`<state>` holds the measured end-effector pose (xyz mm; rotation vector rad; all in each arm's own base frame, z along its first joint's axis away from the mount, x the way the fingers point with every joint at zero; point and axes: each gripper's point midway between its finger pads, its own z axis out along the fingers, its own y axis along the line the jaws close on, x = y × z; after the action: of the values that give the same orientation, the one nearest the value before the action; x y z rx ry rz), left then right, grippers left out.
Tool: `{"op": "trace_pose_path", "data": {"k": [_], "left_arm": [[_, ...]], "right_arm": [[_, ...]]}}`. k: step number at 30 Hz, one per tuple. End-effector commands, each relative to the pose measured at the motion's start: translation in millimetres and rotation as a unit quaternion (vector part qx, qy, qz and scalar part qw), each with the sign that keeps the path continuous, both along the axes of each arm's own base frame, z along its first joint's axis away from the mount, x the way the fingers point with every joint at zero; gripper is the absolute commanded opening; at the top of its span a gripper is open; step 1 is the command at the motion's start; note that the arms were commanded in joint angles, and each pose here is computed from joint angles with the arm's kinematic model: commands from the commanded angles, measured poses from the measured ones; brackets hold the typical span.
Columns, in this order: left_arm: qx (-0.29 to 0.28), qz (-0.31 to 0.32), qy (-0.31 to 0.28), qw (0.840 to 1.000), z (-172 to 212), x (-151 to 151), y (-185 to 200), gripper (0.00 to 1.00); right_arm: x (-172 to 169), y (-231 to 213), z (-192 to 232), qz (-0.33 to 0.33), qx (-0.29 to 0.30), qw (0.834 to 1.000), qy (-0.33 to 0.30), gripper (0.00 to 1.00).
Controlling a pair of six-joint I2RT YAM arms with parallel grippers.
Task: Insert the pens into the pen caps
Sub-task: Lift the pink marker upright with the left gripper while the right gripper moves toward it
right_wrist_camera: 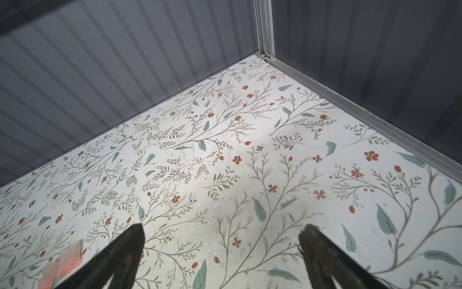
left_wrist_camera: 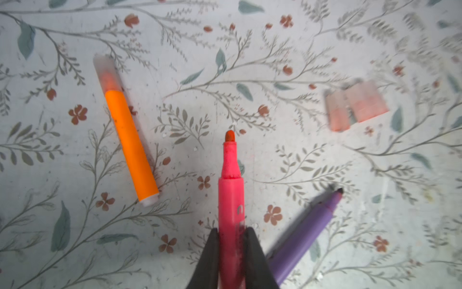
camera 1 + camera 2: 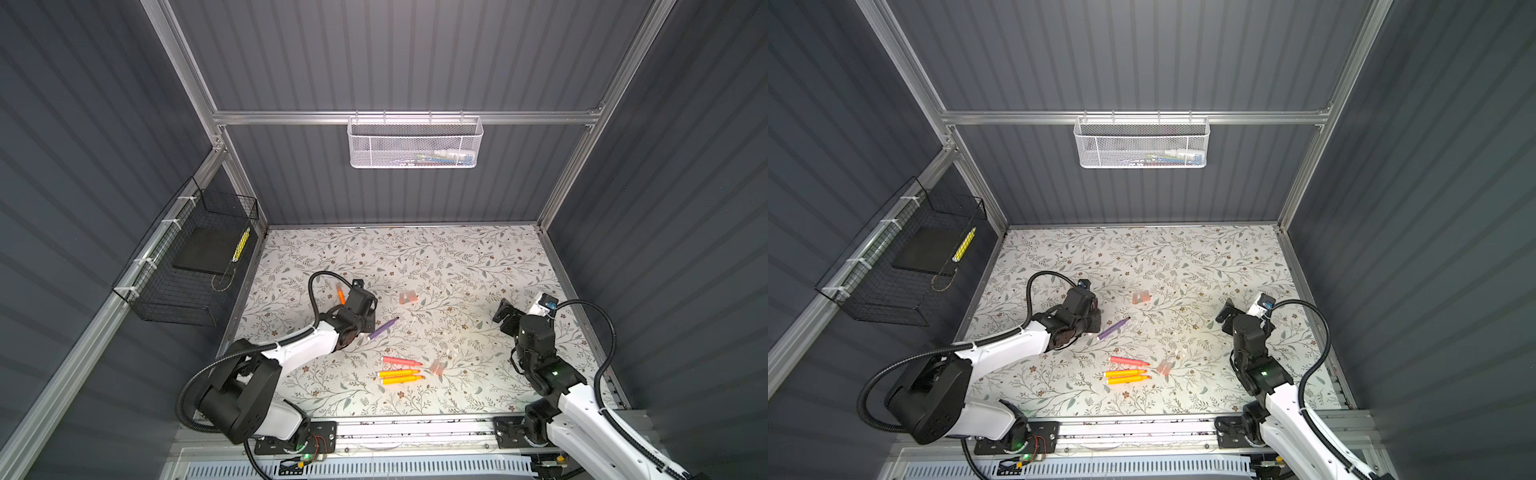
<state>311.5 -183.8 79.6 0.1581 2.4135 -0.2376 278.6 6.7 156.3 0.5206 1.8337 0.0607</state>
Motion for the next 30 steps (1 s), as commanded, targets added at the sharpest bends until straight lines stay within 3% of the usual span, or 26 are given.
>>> {"op": "trace_pose_path", "data": {"k": [1,8,11,16,19,23,30], "left_arm": [[-0.053,-0.052,-0.026,0.997,22,-7,-20,0.05],[-0.164,-0.181,-0.083,0.966,66,-31,-61,0.00],[-0.210,-0.235,-0.105,0.943,82,-47,-76,0.00],[-0.244,-0.291,-0.123,0.917,100,-62,-92,0.00],[-0.256,-0.323,-0.131,0.902,106,-73,-106,0.00],[-0.262,-0.365,-0.143,0.882,116,-91,-125,0.00],[-0.257,-0.388,-0.157,0.871,123,-105,-137,0.00]], "right_arm": [[-2,-3,-2,-0.007,-0.002,1.000,-0.002,0.99],[-3,8,2,0.024,0.018,1.000,0.004,0.95],[-8,37,12,0.094,0.095,0.991,-0.003,0.94],[-18,117,49,0.261,0.245,0.930,-0.079,0.94],[-26,161,67,0.321,0.251,0.909,-0.087,0.95],[-37,216,95,0.401,0.276,0.868,-0.101,0.91],[-37,249,102,0.432,0.319,0.838,-0.098,0.72]]}}
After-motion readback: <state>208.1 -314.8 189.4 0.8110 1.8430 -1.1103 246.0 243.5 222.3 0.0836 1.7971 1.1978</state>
